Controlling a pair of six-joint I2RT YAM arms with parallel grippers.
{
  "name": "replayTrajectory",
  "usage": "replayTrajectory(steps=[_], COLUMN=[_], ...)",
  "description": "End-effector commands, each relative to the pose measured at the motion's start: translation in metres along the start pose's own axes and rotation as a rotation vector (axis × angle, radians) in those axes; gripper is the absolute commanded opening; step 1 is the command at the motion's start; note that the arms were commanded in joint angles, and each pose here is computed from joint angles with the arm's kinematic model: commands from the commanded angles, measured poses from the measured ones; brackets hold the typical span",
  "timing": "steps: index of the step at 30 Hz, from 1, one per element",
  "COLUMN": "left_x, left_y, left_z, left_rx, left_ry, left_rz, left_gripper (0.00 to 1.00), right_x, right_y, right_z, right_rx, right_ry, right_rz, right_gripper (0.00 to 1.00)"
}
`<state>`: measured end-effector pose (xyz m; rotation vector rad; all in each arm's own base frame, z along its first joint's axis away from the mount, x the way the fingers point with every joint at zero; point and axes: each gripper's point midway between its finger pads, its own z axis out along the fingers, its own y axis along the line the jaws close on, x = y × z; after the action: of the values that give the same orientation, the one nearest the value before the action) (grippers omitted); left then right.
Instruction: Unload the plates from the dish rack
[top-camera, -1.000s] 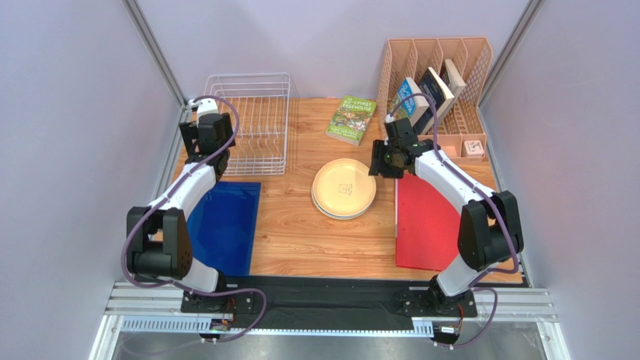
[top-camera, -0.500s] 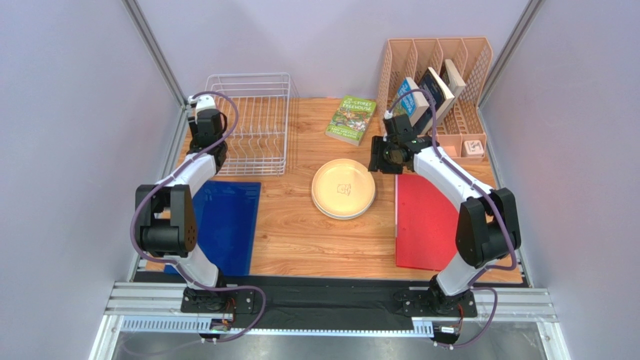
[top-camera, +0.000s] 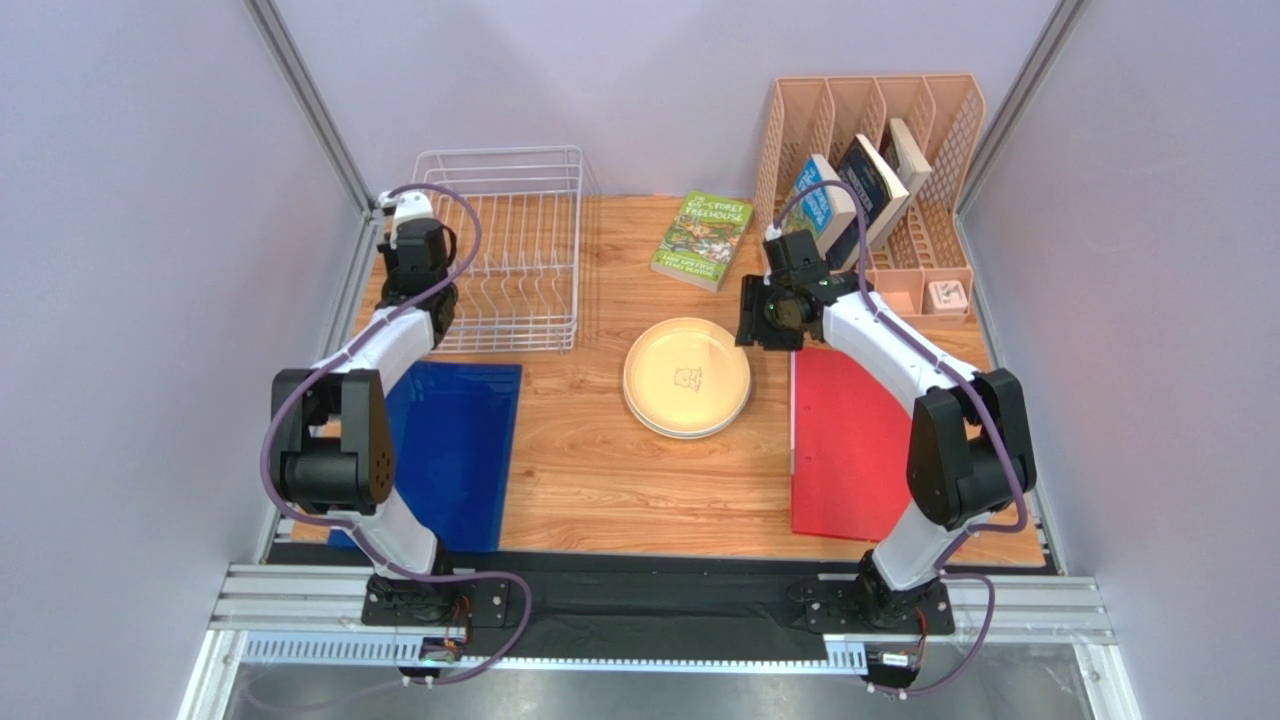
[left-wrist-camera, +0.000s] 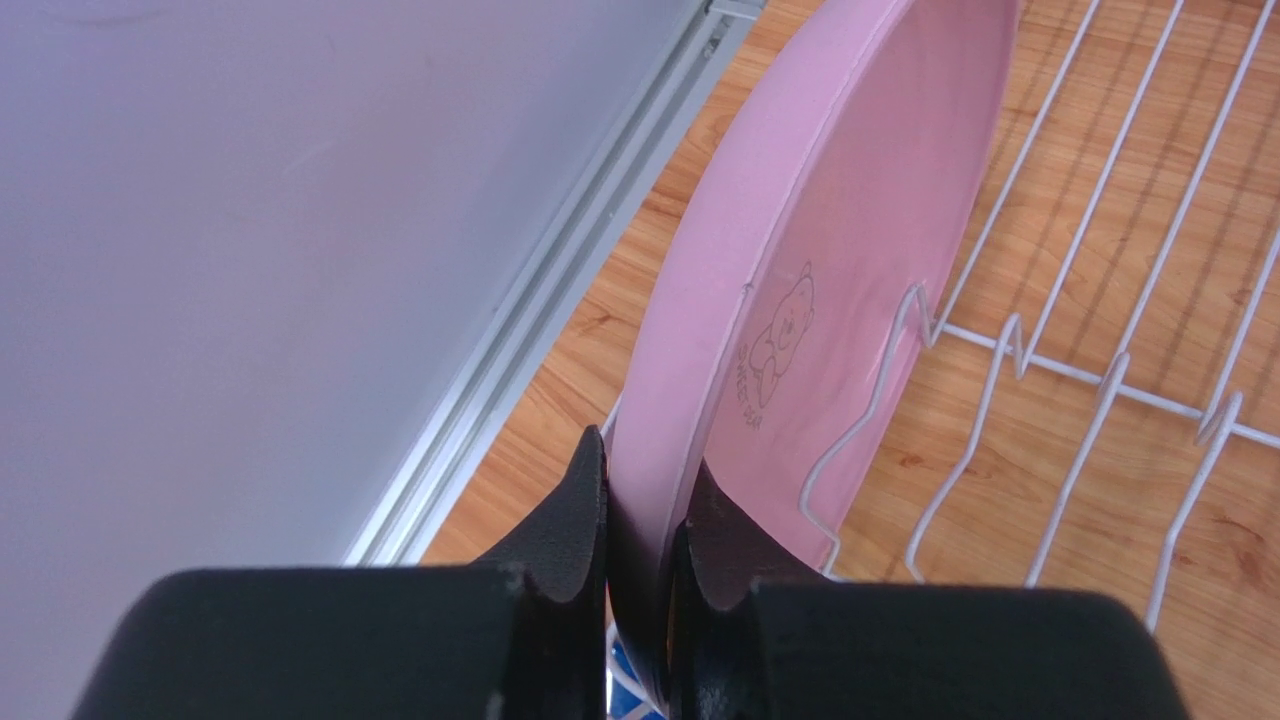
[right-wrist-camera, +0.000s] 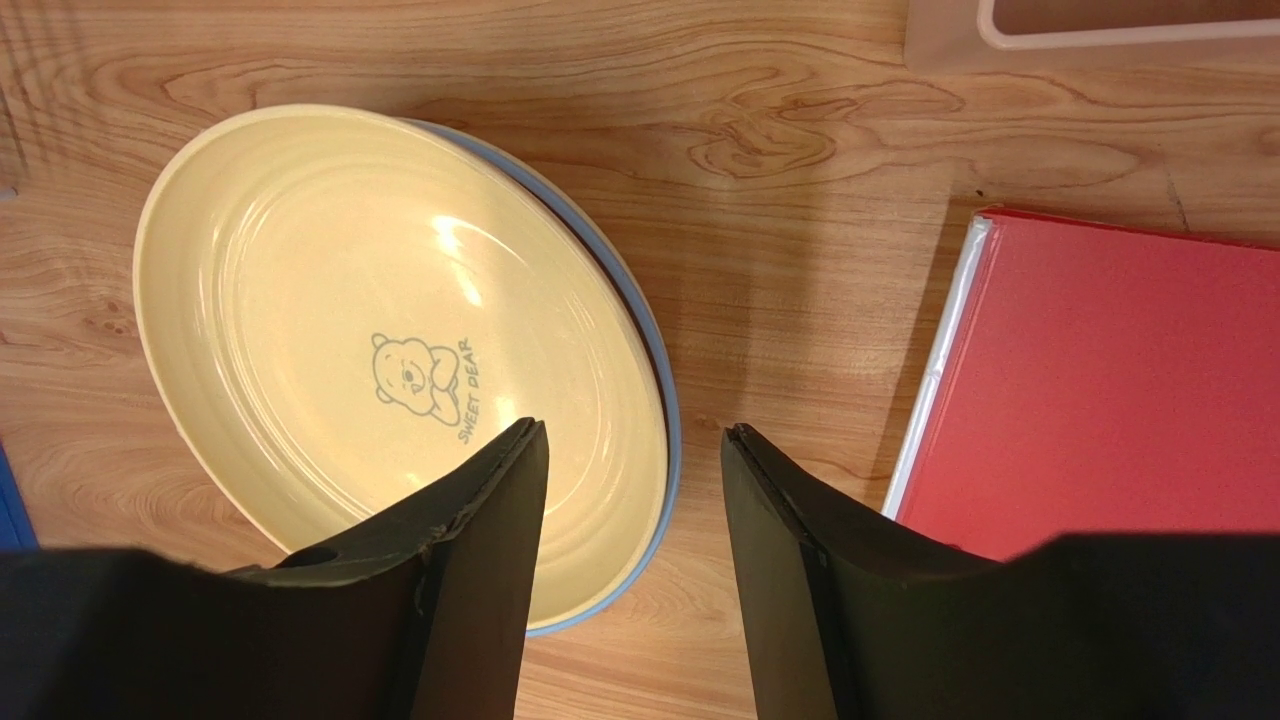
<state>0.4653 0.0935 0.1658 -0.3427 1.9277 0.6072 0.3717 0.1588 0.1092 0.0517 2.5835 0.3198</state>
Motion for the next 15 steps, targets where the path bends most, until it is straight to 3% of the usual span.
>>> replayTrajectory(steps=[1, 9, 12, 15], left_x=[-0.057, -0.092, -0.098, -0.099], left_y=[0.028, 0.039, 0.038, 0.018], left_z=[-0.022, -0.06, -0.08, -0.106], left_rx=[-0.187, -0.248, -0.144, 0.076], left_ry=[-0.166, -0.247, -0.22, -0.18], left_rz=[-0.033, -0.026, -0.089, -0.179], left_gripper=[0.0, 0.0, 0.0, 0.0], right_x=[-0.018, -0.025, -0.033, -0.039], right_y=[0.006, 0.003, 0.01, 0.026], right_z=[-0.01, -0.021, -0.032, -0.043], right_rx=[-0.005, 0.018, -0.009, -0.093], right_ry=[-0.066, -0.108, -0.142, -0.173], right_rz=[-0.022, -0.025, -0.026, -0.028], right_gripper=[0.52, 0.52, 0.52, 0.52])
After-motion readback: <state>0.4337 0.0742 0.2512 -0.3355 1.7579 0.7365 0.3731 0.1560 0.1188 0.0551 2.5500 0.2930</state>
